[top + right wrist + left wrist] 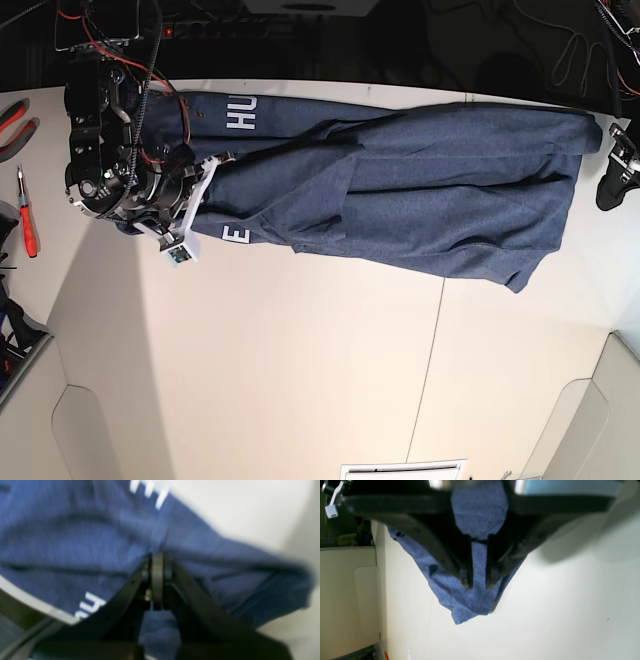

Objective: Layout the t-shirt on the table in an organized manner, then fold the t-shirt properly

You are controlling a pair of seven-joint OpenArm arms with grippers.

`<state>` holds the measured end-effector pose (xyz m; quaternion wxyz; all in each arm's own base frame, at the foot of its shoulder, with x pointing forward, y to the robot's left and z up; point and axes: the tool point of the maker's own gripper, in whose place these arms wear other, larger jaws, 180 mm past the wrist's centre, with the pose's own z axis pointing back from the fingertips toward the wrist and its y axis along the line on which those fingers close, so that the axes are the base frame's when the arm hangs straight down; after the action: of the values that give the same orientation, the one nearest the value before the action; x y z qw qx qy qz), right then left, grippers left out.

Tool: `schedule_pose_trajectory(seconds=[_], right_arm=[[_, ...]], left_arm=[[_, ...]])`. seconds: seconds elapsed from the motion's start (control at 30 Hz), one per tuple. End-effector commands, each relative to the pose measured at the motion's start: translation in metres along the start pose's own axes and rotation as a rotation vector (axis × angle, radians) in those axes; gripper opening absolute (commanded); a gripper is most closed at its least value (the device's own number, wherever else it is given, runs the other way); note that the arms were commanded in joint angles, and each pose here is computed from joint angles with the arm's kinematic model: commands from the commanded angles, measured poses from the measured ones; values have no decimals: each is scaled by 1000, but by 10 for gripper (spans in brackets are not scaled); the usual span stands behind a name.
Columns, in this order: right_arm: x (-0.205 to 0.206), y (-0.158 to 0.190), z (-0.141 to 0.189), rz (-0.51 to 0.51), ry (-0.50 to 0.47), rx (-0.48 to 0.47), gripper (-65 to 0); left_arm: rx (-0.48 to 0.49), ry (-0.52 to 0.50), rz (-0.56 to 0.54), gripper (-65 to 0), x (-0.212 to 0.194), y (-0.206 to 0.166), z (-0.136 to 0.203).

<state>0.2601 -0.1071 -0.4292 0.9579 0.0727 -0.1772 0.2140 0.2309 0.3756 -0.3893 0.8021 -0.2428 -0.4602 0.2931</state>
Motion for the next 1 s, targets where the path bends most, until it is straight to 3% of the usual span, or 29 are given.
schedule_pose_trajectory(seconds=[0.0, 0.13, 0.23, 0.3, 0.33, 0.37, 0.47, 0.63, 0.77, 0.97], right_arm=[[8, -1, 5, 5, -31, -1, -650], [9, 6, 7, -5, -51, 27, -650], [27, 7, 21, 14, -127, 20, -650], [43, 8, 33, 37, -196, 6, -477], [51, 9, 40, 54, -234, 1, -413], [57, 10, 45, 68, -262, -4, -390], [68, 1, 52, 105, -292, -54, -391], [79, -21, 51, 281, -323, -163, -391], [75, -46, 49, 400, -243, -255, -416], [59, -42, 20, 549, -111, -222, -438]], left_arm=[[-21, -41, -34, -551, 19, -6, 3], [-22, -42, -34, -551, 19, -6, 3], [-22, -42, -34, -551, 19, -6, 3], [-22, -43, -34, -551, 19, -6, 3], [-22, -43, -34, -551, 19, -6, 3], [-22, -43, -34, -551, 19, -6, 3], [-22, -43, -33, -551, 19, -6, 3], [-24, -46, -32, -551, 20, -7, 3], [-24, -46, -32, -551, 20, -7, 3], [-24, -46, -32, -551, 20, -7, 3]])
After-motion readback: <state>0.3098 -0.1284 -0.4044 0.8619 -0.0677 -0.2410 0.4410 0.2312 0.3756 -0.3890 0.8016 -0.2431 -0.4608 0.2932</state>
